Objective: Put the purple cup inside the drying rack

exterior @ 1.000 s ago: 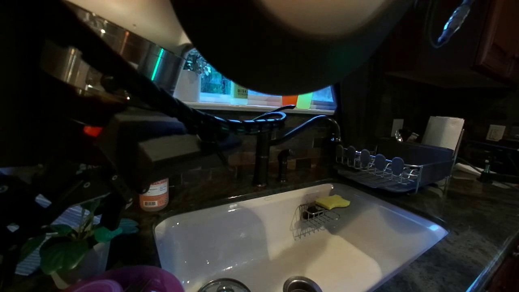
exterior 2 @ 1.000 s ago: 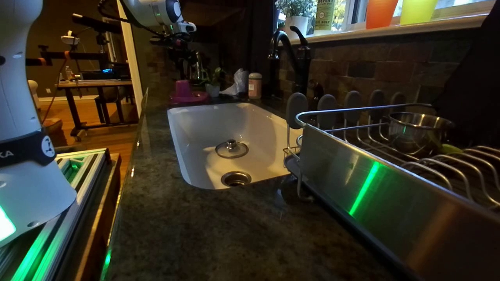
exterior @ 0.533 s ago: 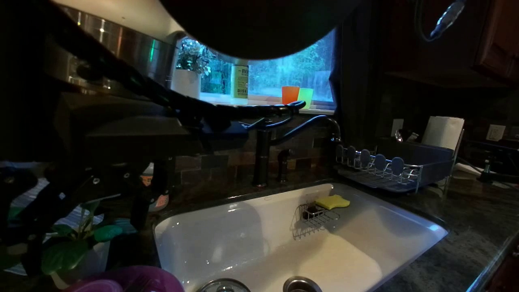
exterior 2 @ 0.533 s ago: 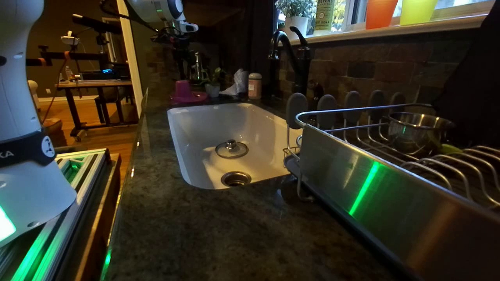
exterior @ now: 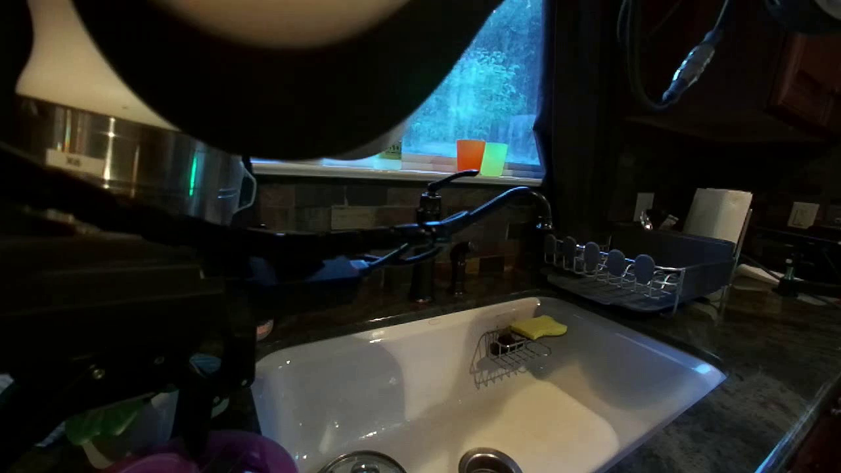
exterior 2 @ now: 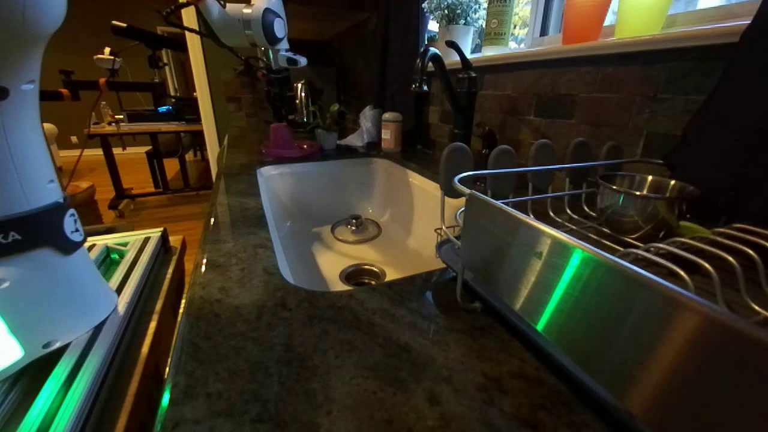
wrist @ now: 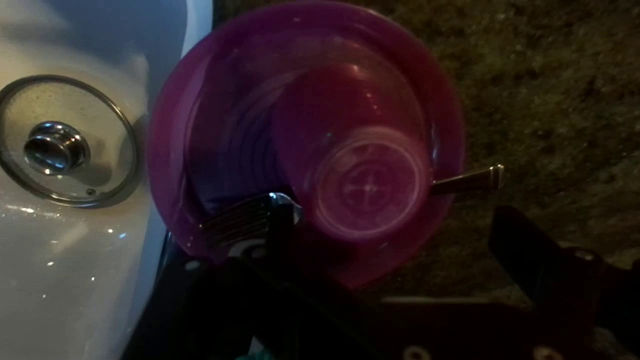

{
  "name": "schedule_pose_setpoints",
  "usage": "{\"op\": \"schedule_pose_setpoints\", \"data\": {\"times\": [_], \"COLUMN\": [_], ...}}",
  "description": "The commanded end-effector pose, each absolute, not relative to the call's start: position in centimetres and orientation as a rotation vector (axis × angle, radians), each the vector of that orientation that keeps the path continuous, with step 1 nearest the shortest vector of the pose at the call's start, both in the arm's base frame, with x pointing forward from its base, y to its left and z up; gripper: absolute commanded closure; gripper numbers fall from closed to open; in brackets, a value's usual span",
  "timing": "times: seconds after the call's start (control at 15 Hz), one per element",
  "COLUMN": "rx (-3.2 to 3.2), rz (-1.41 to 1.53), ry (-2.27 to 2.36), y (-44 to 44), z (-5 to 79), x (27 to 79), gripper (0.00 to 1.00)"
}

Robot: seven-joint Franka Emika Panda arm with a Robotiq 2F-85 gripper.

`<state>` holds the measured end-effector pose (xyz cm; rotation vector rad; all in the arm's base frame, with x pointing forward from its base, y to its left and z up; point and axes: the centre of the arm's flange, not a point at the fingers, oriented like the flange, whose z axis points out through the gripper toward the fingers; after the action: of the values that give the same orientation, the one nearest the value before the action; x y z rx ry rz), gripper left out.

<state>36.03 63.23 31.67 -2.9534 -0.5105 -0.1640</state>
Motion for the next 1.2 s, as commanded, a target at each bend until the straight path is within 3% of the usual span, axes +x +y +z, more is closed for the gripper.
{"op": "schedule_pose_setpoints", "data": {"times": [0.0, 0.53, 0.6, 0.67, 0.87, 0.93, 1.13], "rx": [-2.972, -3.058, -3.062, -3.067, -3.066, -3.067, -3.074], "rz": [-0.063, 0.049, 0.055, 0.061, 0.051, 0.039, 0.015], "ry": [-0.426, -0.411, -0.410, -0.409, -0.411, -0.425, -0.461], "y": [64.6, 63.7, 63.6, 63.6, 63.7, 63.8, 64.1], "z": [30.0, 29.2, 29.2, 29.2, 29.2, 29.2, 30.0], "x": [36.6, 36.2, 36.2, 36.2, 36.4, 36.5, 36.1], "gripper": [0.00, 0.00, 0.06, 0.25, 0.50, 0.55, 0.55]}}
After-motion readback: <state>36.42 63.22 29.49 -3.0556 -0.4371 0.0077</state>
